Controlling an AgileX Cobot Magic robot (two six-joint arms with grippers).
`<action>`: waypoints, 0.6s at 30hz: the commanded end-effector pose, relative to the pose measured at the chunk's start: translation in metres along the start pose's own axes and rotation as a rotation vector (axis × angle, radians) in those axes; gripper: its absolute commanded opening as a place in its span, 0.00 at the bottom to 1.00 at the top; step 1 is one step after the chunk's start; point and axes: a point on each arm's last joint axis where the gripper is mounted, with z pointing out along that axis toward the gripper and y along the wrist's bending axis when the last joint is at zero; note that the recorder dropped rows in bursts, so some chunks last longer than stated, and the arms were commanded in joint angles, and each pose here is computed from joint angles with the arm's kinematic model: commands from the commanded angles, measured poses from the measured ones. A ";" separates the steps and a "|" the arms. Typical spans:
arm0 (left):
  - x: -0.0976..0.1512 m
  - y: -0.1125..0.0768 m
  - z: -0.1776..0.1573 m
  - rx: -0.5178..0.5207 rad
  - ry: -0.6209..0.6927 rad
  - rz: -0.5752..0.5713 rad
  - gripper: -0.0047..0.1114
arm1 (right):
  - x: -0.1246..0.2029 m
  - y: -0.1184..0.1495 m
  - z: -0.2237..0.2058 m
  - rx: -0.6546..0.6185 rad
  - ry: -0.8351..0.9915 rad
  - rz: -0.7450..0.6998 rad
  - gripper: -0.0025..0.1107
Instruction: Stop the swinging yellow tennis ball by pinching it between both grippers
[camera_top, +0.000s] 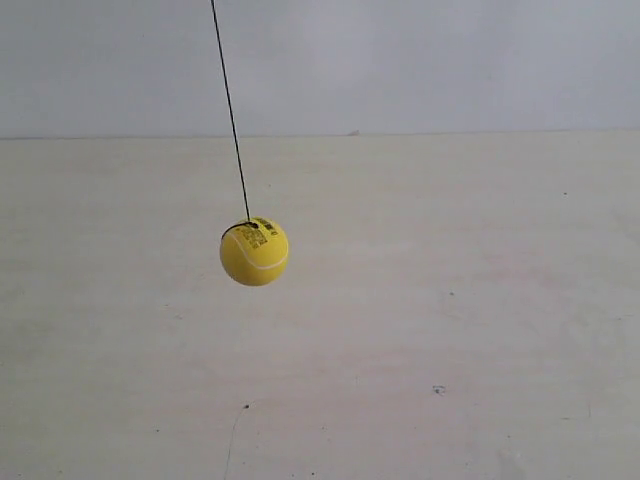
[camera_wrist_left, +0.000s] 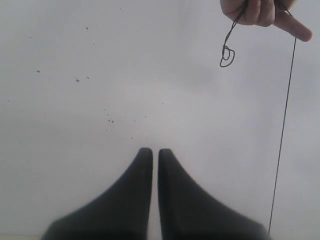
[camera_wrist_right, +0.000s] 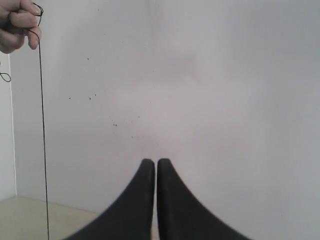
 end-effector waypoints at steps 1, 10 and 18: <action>0.001 0.000 0.000 -0.002 0.002 -0.004 0.08 | 0.001 -0.001 0.000 0.008 0.004 0.009 0.02; 0.001 0.000 0.000 0.003 -0.003 -0.006 0.08 | 0.001 -0.001 0.000 0.008 0.004 0.009 0.02; 0.000 0.000 0.000 0.004 -0.004 -0.006 0.08 | 0.001 -0.001 0.000 0.007 0.003 0.011 0.02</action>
